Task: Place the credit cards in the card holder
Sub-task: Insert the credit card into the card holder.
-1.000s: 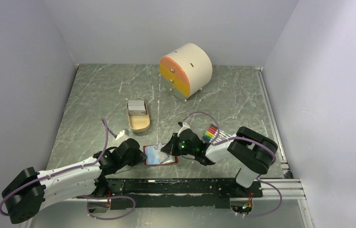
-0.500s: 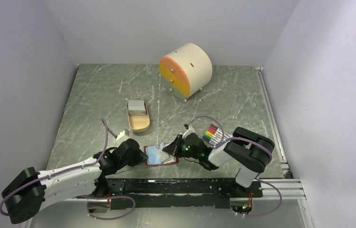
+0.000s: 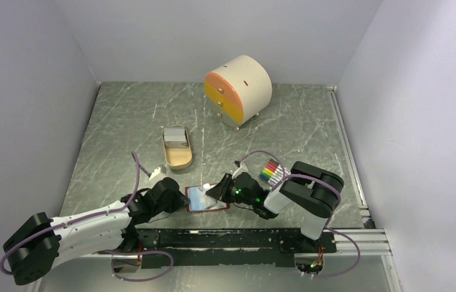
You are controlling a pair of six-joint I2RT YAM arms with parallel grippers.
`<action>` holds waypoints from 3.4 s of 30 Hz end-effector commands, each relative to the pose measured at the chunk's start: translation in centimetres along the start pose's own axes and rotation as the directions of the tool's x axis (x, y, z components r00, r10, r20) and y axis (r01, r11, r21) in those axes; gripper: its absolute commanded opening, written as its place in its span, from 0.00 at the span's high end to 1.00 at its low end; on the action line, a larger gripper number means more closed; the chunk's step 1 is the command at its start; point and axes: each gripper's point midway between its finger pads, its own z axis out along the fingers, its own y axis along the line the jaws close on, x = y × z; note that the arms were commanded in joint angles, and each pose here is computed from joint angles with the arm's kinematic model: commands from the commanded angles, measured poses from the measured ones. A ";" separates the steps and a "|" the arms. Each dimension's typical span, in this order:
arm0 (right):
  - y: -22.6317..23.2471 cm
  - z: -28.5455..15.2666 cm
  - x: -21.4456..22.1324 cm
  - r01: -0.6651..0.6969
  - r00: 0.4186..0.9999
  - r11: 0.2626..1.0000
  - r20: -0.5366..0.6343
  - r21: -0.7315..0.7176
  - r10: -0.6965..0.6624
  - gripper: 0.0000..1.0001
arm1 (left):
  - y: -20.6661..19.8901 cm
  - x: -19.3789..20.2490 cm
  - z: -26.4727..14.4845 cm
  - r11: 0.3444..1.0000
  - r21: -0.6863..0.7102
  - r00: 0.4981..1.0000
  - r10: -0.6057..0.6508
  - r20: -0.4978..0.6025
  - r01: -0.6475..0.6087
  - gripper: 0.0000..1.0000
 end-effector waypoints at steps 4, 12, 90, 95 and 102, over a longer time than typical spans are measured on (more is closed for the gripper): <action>-3.0 -0.4 1.1 0.145 0.988 0.968 -0.090 0.206 -0.128 0.67 | -0.2 0.8 0.2 1.000 0.010 0.999 0.012 -0.036 -0.011 0.91; -3.5 -0.7 0.4 0.293 0.953 0.911 -0.165 0.291 -0.254 0.65 | -0.1 0.7 0.1 1.000 0.008 0.999 0.016 -0.029 -0.016 0.91; 0.6 0.2 2.6 0.404 0.893 0.898 -0.287 0.172 -0.346 0.56 | -2.8 -0.7 -1.4 0.993 0.118 1.000 0.003 0.012 -0.005 0.91; 0.1 -0.4 2.1 0.436 0.879 0.874 -0.310 0.213 -0.363 0.58 | -2.0 -0.5 -1.2 0.995 0.100 1.000 -0.003 0.013 0.002 0.91; 1.2 -0.9 1.9 0.432 0.879 0.876 -0.319 0.216 -0.355 0.54 | -1.9 -0.5 -0.8 0.997 0.076 1.000 0.015 0.012 -0.016 0.91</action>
